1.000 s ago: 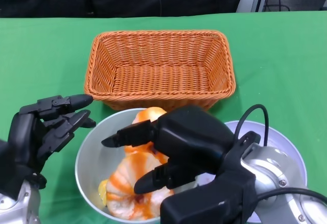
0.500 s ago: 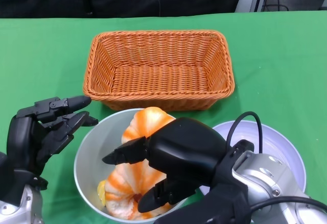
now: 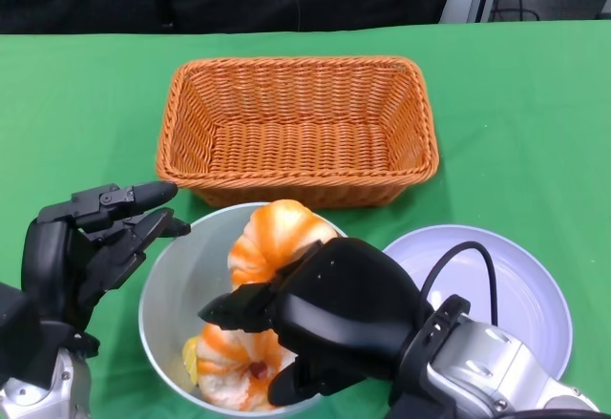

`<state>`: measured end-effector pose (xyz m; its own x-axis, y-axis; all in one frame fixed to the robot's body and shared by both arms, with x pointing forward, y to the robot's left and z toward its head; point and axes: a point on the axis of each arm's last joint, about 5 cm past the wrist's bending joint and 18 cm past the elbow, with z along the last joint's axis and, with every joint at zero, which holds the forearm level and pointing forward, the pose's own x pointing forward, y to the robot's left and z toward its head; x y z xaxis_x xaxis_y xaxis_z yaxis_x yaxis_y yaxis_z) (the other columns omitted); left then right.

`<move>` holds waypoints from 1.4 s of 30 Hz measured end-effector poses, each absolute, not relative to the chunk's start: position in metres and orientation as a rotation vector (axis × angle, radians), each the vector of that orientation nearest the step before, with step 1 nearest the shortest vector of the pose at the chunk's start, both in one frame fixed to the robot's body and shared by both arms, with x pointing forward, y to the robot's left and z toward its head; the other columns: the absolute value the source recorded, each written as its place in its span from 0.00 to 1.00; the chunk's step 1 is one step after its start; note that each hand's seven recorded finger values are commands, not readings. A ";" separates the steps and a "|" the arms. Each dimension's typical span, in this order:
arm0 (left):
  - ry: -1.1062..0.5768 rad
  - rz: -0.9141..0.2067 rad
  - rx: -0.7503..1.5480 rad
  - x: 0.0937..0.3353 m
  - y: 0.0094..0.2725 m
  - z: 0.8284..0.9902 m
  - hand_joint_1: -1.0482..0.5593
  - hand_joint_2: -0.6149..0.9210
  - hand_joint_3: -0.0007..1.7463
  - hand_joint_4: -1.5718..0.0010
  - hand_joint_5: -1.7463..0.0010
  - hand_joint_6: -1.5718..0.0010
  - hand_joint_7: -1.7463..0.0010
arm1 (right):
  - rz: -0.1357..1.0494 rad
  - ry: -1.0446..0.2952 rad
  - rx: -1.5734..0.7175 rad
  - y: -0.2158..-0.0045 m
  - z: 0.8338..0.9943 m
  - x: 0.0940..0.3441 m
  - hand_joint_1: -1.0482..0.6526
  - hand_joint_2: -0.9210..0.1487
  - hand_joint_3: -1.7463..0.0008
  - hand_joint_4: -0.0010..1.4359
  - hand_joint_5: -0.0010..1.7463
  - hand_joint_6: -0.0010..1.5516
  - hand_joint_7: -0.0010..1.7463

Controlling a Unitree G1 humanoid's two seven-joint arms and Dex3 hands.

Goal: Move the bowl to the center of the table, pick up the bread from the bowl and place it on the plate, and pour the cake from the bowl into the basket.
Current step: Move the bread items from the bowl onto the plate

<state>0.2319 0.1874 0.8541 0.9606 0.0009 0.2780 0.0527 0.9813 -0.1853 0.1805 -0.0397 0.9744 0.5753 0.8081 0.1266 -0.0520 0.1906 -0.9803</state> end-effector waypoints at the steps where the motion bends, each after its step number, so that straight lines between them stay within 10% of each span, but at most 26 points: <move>1: -0.282 -0.025 -0.195 0.232 0.187 0.854 0.43 1.00 0.04 0.40 0.55 0.19 0.98 | 0.682 -0.777 -1.256 -0.040 0.974 0.180 0.07 0.00 0.98 0.55 0.03 0.36 0.00; 42: -0.297 0.005 -0.204 0.225 0.177 0.850 0.41 1.00 0.05 0.39 0.51 0.18 0.98 | 0.627 -0.835 -1.298 -0.037 0.930 0.197 0.09 0.00 0.99 0.57 0.05 0.37 0.00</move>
